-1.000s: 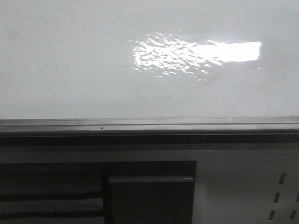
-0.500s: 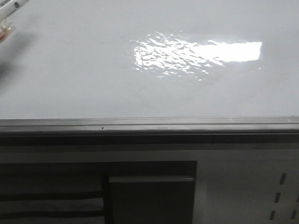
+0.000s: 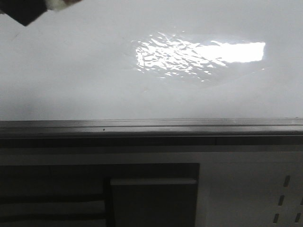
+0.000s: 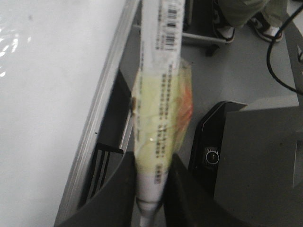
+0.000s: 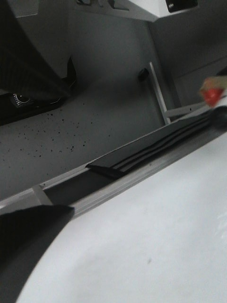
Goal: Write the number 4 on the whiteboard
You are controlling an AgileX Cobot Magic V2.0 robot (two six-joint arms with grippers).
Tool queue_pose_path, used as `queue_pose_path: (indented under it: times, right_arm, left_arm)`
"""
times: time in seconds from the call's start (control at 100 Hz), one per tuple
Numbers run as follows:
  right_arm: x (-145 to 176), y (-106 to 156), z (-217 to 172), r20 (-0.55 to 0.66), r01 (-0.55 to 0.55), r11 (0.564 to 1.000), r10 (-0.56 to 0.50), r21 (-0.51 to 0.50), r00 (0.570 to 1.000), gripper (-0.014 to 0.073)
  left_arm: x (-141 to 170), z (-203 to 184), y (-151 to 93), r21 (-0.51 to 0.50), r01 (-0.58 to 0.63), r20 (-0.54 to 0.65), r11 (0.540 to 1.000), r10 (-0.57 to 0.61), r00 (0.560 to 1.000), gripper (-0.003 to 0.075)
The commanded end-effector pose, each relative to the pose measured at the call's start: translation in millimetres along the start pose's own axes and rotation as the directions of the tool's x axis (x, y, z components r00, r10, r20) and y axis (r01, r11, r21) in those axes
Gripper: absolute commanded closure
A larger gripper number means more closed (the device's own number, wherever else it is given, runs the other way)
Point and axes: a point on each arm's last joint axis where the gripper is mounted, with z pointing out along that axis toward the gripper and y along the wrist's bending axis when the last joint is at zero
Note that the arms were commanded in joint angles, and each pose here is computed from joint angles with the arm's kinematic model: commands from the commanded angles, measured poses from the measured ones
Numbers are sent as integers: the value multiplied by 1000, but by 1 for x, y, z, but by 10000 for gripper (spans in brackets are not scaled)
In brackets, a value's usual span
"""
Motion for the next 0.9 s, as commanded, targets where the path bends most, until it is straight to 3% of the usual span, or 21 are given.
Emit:
queue_pose_path:
  times: [0.0, 0.24, 0.71, 0.89]
  right_arm:
    - [-26, 0, 1, 101, 94, 996, -93, -8, 990, 179]
    - [-46, 1, 34, 115, 227, 970, -216, -90, 970, 179]
    - [-51, 0, 49, 131, 215, 971, -201, -105, 971, 181]
    - [-52, 1, 49, 146, 203, 973, -186, -113, 972, 330]
  left_arm:
    - [-20, -3, -5, -6, -71, 43, 997, 71, 997, 741]
    - [-46, 10, -10, 31, -165, 39, 986, 164, 986, 741]
    - [-49, 12, -9, 6, -201, 20, 980, 201, 979, 741]
    - [-49, 12, -9, 6, -201, 20, 980, 201, 979, 741]
